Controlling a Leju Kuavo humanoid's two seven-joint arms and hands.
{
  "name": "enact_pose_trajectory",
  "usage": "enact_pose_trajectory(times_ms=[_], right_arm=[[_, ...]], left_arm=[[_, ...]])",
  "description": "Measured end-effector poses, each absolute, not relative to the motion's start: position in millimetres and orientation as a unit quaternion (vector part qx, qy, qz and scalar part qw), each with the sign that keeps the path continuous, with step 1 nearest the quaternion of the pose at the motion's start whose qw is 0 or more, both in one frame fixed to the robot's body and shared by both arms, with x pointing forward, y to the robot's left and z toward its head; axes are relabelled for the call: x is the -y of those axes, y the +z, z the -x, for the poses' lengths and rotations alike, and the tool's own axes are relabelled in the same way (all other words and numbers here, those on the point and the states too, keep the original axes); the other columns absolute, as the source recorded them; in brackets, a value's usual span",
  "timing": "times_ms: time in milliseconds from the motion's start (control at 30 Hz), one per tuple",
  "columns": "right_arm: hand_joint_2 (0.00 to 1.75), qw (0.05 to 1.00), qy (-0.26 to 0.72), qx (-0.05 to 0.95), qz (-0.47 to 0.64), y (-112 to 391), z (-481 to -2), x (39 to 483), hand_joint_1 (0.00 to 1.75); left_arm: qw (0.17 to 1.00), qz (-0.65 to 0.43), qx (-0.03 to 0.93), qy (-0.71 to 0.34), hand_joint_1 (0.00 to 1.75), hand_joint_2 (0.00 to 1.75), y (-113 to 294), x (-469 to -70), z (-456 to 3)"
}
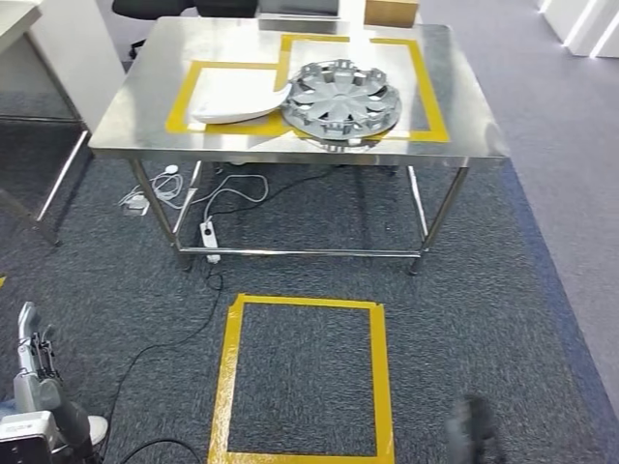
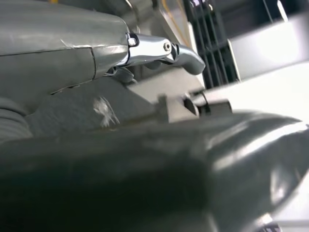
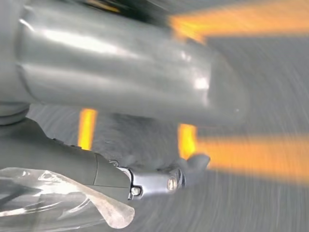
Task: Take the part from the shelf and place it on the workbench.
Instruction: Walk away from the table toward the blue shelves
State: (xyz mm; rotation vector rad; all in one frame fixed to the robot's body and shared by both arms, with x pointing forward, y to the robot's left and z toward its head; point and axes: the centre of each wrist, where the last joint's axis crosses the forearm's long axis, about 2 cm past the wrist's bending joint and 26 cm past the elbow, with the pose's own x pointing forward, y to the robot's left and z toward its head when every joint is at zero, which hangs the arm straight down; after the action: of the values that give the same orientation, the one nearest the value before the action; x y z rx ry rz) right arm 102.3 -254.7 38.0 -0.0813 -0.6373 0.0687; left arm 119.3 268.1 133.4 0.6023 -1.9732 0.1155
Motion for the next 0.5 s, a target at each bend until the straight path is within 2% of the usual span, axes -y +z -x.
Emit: enact_pose_trajectory(times_ms=[100, 167, 367, 500], right_arm=[[0.0, 0.928, 0.222, 0.297, -0.032, 44.2, -18.4, 215.3, 0.0], [0.0, 0.92, 0.274, 0.271, -0.064, 47.5, 13.7, 211.2, 0.0], [0.0, 0.937, 0.233, 0.245, -0.092, 20.5, 9.0, 205.0, 0.0], [0.0, 0.932, 0.144, 0.29, -0.165, -46.0, -38.8, 207.2, 0.0]], left_arm=[[0.518, -0.257, 0.815, 0.047, 0.0, 0.0, 131.3, -269.4, -114.8], [0.518, -0.257, 0.814, 0.051, 0.0, 0.0, 131.7, -269.6, -115.7], [0.509, -0.245, 0.823, 0.06, 0.0, 0.0, 135.7, -268.9, -128.0], [0.49, -0.221, 0.842, 0.043, 0.0, 0.0, 138.7, -267.2, -143.2]])
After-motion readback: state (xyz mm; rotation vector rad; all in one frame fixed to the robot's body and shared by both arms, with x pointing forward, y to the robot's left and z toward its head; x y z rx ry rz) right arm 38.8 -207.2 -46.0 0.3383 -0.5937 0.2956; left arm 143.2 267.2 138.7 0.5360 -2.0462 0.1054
